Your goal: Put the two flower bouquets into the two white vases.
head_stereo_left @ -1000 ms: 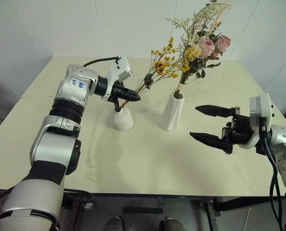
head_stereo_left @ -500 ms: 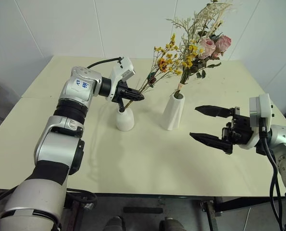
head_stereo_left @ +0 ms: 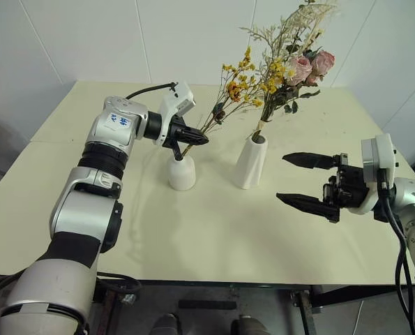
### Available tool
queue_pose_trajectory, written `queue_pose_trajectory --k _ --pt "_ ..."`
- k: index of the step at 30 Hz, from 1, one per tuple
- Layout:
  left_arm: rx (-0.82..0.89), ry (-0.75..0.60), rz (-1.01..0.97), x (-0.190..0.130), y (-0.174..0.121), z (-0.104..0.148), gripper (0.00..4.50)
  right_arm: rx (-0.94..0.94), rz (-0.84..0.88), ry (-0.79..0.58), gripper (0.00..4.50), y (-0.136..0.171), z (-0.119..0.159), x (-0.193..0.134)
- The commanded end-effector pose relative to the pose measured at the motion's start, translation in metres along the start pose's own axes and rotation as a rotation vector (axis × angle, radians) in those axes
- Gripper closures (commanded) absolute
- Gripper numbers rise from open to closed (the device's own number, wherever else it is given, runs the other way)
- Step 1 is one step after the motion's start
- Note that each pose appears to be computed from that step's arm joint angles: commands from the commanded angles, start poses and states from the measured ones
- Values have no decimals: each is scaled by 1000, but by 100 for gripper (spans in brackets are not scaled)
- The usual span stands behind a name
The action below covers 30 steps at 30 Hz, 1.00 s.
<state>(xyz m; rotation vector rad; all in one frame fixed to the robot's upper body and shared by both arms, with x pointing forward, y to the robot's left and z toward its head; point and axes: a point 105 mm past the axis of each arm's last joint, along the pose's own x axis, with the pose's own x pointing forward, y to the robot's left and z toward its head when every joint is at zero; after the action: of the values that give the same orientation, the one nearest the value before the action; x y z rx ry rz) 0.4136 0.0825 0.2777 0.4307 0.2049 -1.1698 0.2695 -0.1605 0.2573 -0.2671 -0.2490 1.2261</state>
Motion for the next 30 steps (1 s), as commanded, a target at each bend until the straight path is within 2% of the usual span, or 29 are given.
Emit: queue_pose_trajectory --k 1,8,24,30 --pt "35 -106 21 -11 3 24 446 -31 15 2 0 1 7 1" --pt "-4 -202 27 -16 3 28 446 -25 17 2 0 1 6 2" --pt "-15 -569 -126 -38 -18 26 446 -26 4 2 0 0 6 1" --pt "-36 -681 -67 -50 -7 22 446 -21 3 -1 0 -1 5 1"
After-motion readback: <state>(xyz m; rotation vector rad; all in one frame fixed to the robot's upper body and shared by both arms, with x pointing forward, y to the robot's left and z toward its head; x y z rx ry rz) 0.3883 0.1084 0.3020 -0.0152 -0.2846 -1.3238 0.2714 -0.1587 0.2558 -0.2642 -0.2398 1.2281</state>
